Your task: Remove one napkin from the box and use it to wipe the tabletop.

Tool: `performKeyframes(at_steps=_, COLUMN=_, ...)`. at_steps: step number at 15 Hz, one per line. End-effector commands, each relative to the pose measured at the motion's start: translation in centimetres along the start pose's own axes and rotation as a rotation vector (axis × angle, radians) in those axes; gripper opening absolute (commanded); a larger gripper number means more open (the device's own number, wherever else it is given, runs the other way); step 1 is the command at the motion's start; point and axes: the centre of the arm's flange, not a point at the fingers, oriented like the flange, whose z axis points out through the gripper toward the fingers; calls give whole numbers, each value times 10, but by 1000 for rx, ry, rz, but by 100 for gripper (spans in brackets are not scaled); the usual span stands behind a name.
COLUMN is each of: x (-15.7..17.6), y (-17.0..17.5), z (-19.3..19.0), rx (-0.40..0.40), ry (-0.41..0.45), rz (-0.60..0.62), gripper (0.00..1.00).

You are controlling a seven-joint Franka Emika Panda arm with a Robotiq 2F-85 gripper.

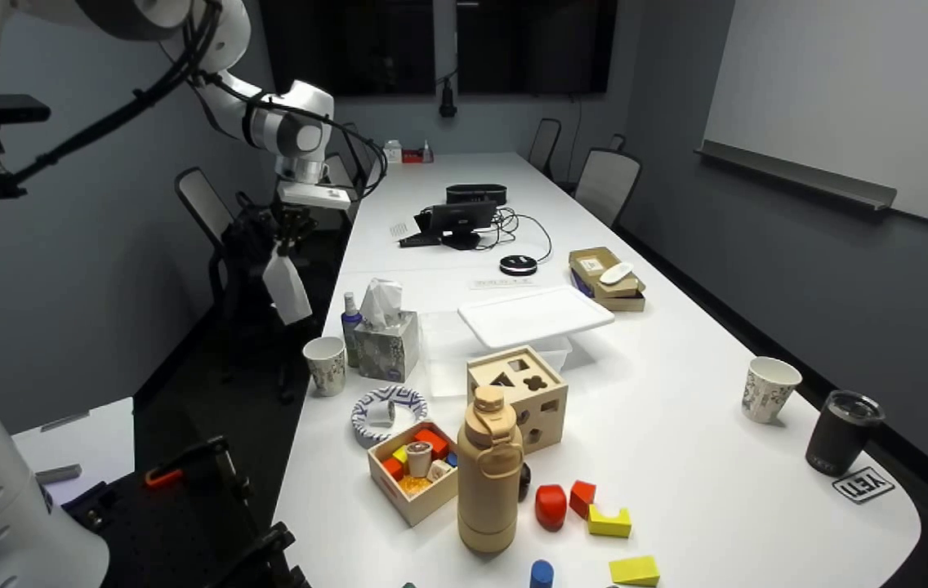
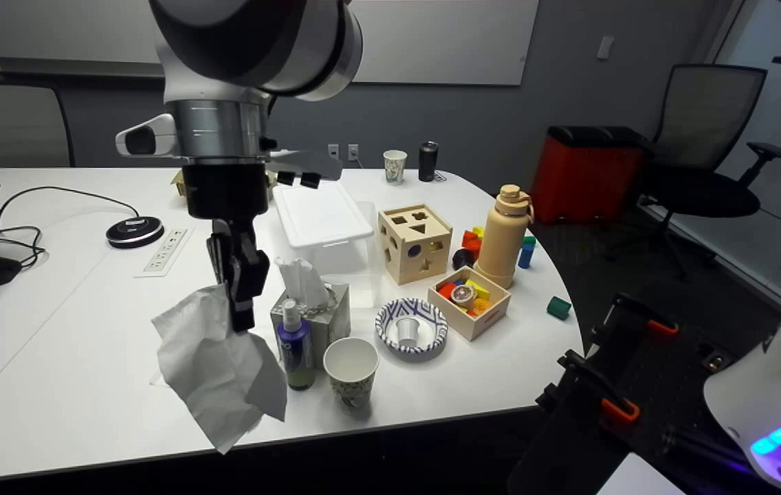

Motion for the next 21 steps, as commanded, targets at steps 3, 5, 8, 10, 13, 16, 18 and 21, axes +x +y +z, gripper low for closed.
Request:
performKeyframes(at_steps=3, x=-12, y=79, z=44, rx=-201, ry=170, rz=44, gripper=0)
performKeyframes(at_steps=5, x=-18, y=100, z=57, rx=-269, ry=227, rz=85, gripper=0)
performKeyframes(at_steps=8, x=-22, y=118, z=71, rx=-358, ry=297, rz=108, gripper=0)
performKeyframes(at_steps=10, x=-26, y=126, z=76, rx=-399, ry=303, rz=108, gripper=0)
performKeyframes(at_steps=13, x=-32, y=136, z=76, rx=-443, ry=286, rz=123, gripper=0)
performKeyframes(at_steps=16, x=-37, y=136, z=63, rx=-435, ry=255, rz=175, gripper=28)
performKeyframes(at_steps=18, x=-38, y=133, z=55, rx=-421, ry=246, rz=204, gripper=41)
performKeyframes(at_steps=21, x=-35, y=122, z=44, rx=-375, ry=220, rz=236, gripper=65)
